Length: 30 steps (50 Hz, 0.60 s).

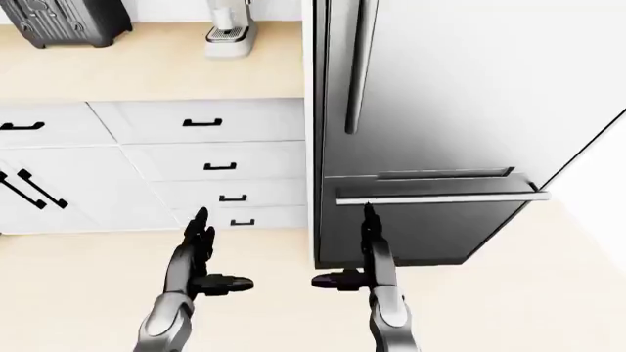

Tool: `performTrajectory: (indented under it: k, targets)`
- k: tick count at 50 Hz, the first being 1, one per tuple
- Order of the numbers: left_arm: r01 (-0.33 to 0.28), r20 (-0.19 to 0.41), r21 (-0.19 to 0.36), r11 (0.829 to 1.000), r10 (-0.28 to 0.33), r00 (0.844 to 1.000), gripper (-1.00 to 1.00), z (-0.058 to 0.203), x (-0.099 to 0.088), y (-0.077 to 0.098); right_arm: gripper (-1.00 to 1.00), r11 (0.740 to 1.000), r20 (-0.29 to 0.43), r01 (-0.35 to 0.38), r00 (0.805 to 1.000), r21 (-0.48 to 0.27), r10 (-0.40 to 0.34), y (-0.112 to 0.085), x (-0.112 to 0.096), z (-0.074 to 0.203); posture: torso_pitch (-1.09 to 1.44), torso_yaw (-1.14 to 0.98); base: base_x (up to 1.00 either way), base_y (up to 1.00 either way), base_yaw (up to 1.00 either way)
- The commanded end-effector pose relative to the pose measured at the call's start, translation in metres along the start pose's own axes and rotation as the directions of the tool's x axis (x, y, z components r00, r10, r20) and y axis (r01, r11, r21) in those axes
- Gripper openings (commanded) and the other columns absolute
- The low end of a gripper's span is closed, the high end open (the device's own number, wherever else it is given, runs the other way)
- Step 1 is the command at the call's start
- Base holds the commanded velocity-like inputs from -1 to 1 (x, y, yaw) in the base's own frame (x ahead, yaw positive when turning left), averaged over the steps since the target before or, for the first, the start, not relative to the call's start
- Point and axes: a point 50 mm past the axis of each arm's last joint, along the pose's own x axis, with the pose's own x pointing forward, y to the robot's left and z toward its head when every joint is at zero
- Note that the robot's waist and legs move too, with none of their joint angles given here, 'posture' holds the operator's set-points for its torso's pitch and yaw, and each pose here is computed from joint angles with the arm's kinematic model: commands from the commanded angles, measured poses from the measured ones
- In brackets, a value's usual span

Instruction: Press the button on the coffee machine to serve coffee.

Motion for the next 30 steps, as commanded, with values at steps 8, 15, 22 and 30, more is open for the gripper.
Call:
performTrajectory:
  k: [8,15,22,30]
  targets:
    - [0.013,0.175,0.004,1.000,-0.014,0.985,1.00,0.034,0.001,-0.002,1.00,1.000,0.171,0.009,0.985,-0.006,-0.008,-0.002,0.002,0.033,0.00,0.00,0.00,0.00,0.00]
    - [0.007,0.176,0.002,1.000,-0.008,0.984,1.00,0.033,0.003,-0.001,1.00,0.999,0.174,0.025,0.984,-0.021,-0.021,-0.003,0.001,0.035,0.00,0.00,0.00,0.00,0.00]
    - [-0.019,0.163,-0.002,1.000,0.019,0.986,1.00,0.031,0.004,0.001,1.00,0.999,0.201,0.050,0.979,-0.021,-0.045,-0.007,0.001,0.051,0.00,0.00,0.00,0.00,0.00]
    - [-0.035,0.170,-0.009,0.999,0.036,0.985,1.00,0.053,0.005,0.006,1.00,0.997,0.207,0.072,0.976,-0.024,-0.065,-0.003,0.002,0.080,0.00,0.00,0.00,0.00,0.00]
